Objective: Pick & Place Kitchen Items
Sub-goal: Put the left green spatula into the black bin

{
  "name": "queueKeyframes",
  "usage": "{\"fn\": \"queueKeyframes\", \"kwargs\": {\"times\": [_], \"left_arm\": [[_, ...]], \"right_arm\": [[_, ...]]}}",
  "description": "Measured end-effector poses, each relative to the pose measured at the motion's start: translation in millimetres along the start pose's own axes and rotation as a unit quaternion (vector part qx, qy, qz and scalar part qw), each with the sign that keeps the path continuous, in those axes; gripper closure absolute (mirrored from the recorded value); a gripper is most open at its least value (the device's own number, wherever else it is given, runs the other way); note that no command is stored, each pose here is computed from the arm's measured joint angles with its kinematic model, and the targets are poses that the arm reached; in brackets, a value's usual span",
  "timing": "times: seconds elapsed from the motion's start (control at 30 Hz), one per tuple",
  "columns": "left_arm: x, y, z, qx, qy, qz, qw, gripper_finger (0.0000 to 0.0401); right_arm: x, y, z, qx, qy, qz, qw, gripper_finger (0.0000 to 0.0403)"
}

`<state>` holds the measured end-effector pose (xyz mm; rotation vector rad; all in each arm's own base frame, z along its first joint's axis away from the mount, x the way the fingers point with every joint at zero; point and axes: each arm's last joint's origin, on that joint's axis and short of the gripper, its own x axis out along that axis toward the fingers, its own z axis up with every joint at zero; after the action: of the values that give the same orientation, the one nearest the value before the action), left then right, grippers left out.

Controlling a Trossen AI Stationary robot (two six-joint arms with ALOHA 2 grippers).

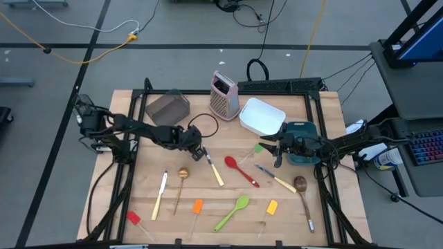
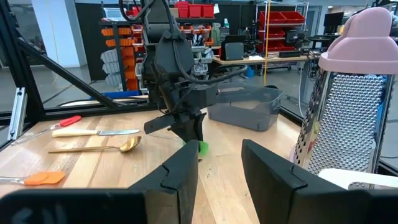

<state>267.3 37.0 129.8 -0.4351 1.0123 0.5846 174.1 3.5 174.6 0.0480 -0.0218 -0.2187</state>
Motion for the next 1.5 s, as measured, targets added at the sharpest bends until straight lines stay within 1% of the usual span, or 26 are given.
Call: {"fn": "queueKeyframes", "kwargs": {"times": [0.07, 0.13, 0.2, 0.3, 0.4, 0.5, 0.57, 0.7, 0.8, 0.87, 0.93, 1.0, 1.13, 1.27, 1.5], "left_arm": [[-5, 0, 2, 0.007, -0.01, -0.005, 1.0, 0.0371], [-14, 2, 4, 0.013, -0.022, -0.006, 1.0, 0.0377], [-27, 3, 9, 0.02, -0.052, -0.006, 0.998, 0.0388], [-48, 7, 16, 0.029, -0.104, 0.003, 0.994, 0.039], [-73, 11, 24, 0.021, -0.177, 0.025, 0.984, 0.0375], [-95, 20, 28, 0.044, -0.225, 0.058, 0.972, 0.0367], [-104, 29, 31, 0.059, -0.243, 0.076, 0.965, 0.0373], [-115, 50, 39, 0.07, -0.261, 0.113, 0.956, 0.039], [-116, 68, 45, 0.084, -0.255, 0.143, 0.953, 0.0389], [-115, 81, 49, 0.102, -0.244, 0.145, 0.953, 0.0381], [-112, 93, 53, 0.106, -0.234, 0.141, 0.956, 0.0373], [-108, 105, 57, 0.1, -0.233, 0.139, 0.957, 0.0372], [-101, 128, 67, 0.088, -0.235, 0.162, 0.954, 0.0387], [-85, 147, 69, 0.077, -0.21, 0.148, 0.963, 0.039], [-51, 165, 67, 0.046, -0.143, 0.154, 0.977, 0.0359]], "right_arm": [[0, 0, 0, 0.0, 0.0, 0.0, 1.0, 0.0282], [0, 0, 0, 0.0, 0.0, 0.0, 1.0, 0.0282], [0, 0, 0, 0.0, 0.0, 0.0, 1.0, 0.0282], [0, 0, 0, 0.0, 0.0, 0.0, 1.0, 0.0282], [0, 0, 0, 0.0, 0.0, 0.0, 1.0, 0.0282], [0, 0, 0, 0.0, 0.0, 0.0, 1.0, 0.0282], [0, 0, 0, 0.0, -0.001, 0.0, 1.0, 0.0282], [0, 0, 0, 0.0, -0.001, 0.0, 1.0, 0.0282], [0, 0, 0, 0.0, -0.001, 0.0, 1.0, 0.0282], [0, 0, 0, -0.002, -0.001, -0.001, 1.0, 0.0282], [0, 0, 0, -0.002, -0.001, -0.001, 1.0, 0.0282], [0, 0, 0, -0.002, -0.001, -0.001, 1.0, 0.0282], [0, 0, 0, -0.003, -0.001, -0.002, 1.0, 0.0282], [0, 0, 0, -0.003, -0.002, -0.002, 1.0, 0.0282], [0, 0, 0, -0.003, -0.002, -0.002, 1.0, 0.0282]]}}
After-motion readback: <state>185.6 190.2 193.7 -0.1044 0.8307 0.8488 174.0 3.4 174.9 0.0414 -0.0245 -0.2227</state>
